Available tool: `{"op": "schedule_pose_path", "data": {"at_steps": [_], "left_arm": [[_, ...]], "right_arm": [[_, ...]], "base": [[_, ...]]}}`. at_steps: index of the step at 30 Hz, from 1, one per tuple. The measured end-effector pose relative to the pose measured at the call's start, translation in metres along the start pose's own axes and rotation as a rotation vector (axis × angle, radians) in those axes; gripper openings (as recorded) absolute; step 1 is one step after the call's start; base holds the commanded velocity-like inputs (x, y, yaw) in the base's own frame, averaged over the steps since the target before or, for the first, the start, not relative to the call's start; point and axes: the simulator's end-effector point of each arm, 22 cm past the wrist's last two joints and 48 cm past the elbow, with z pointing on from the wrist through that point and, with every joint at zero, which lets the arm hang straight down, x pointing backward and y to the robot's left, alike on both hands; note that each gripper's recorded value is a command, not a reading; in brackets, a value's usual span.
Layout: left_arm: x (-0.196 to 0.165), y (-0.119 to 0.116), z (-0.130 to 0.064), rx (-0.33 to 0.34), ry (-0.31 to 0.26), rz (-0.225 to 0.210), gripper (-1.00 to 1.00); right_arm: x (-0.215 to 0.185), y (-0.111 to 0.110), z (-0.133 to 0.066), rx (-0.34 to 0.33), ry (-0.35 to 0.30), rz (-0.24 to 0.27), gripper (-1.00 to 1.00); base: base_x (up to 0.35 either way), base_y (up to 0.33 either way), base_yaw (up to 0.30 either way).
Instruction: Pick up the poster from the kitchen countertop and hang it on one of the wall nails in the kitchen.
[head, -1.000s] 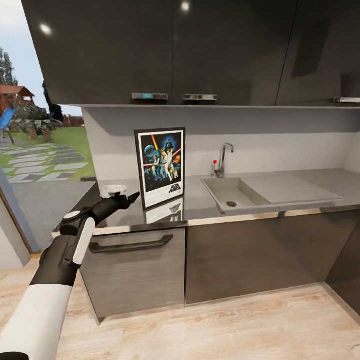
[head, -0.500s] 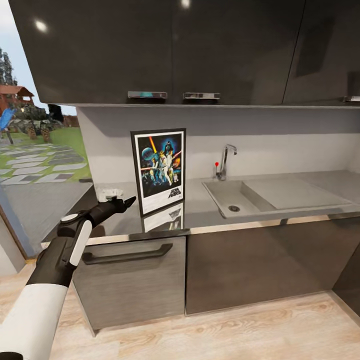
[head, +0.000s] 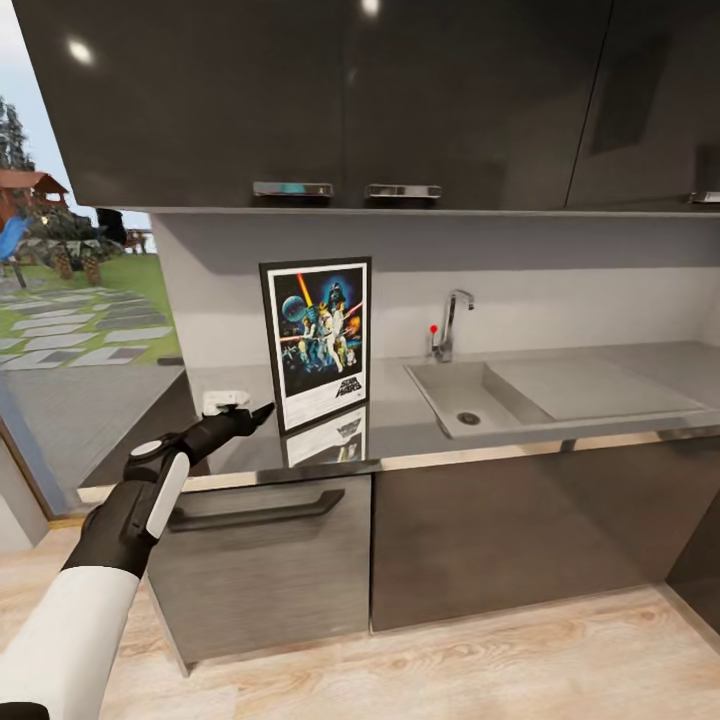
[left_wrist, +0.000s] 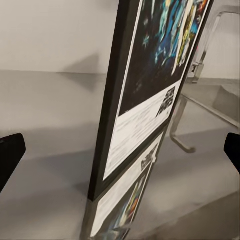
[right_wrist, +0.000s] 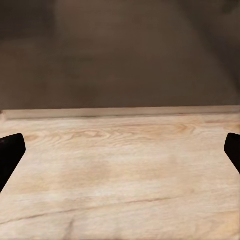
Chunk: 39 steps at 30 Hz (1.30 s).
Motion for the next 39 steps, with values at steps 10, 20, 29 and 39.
{"op": "schedule_pose_path", "data": {"at_steps": [10, 20, 29, 39], "left_arm": [[0.0005, -0.0005, 0.0002, 0.004, -0.001, 0.001, 1.0], [-0.0003, -0.0006, -0.0004, 0.003, -0.002, 0.002, 1.0], [0.0004, 0.0001, -0.0003, 0.002, 0.0, 0.003, 1.0], [0.0004, 0.0005, -0.0006, 0.001, 0.001, 0.003, 1.0]], "right_arm": [[0.0, 0.0005, 0.0, -0.001, 0.0, -0.001, 1.0], [-0.0007, 0.0005, 0.0, -0.001, -0.002, -0.001, 1.0], [0.006, 0.0, -0.0015, 0.0, 0.012, -0.001, 1.0], [0.0073, -0.0002, -0.002, 0.0, 0.015, 0.0, 1.0]], "base": [[0.086, -0.068, -0.05], [0.04, -0.001, -0.05], [0.129, 0.0, -0.002], [0.065, 0.042, 0.0]]}}
